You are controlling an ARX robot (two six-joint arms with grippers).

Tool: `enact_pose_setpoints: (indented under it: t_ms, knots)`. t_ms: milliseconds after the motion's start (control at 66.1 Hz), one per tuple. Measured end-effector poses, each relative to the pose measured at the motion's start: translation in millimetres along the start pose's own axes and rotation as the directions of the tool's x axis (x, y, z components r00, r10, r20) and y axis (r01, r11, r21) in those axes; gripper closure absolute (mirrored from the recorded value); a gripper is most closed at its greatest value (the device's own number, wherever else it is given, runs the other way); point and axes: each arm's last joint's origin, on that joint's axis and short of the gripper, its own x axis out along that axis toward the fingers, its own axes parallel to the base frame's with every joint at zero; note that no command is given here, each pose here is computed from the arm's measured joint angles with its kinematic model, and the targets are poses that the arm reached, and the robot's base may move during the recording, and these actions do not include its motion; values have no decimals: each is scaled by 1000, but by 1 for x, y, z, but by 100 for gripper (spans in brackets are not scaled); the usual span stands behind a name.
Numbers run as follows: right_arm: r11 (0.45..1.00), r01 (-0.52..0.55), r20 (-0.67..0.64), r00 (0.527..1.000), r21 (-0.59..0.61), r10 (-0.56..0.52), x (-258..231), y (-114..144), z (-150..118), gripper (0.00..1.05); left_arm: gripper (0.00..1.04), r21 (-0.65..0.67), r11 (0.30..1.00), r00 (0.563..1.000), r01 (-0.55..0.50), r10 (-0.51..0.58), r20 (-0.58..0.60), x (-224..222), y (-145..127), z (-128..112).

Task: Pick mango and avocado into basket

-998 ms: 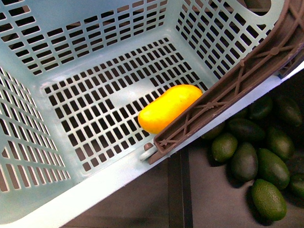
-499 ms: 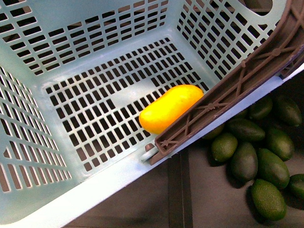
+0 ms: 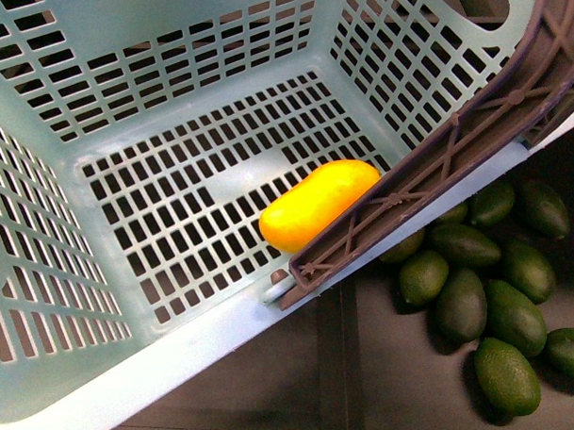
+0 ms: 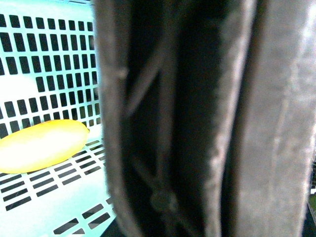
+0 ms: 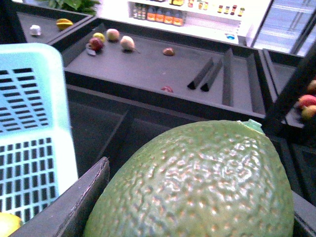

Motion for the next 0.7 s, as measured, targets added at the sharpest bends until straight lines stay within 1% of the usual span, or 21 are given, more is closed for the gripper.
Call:
enact_pose_setpoints:
  t_ms: [106,287,469,575,696]
  knots:
    - [999,-46,15,999,8,46,20,28,4,33,92,0,1000,1000,0,0,0,0,0,0]
    - [997,-74,0,997,39,74,44,64,0,33,92,0,1000,1000,0,0,0,0,0,0]
    - [996,-52,-35,998,77,55,61,89,-13,33,92,0,1000,1000,0,0,0,0,0,0]
    - [994,-55,-57,997,97,61,67,99,-21,33,92,0,1000,1000,0,0,0,0,0,0]
    - [991,-72,-66,995,114,80,68,107,-24,33,92,0,1000,1000,0,0,0,0,0,0]
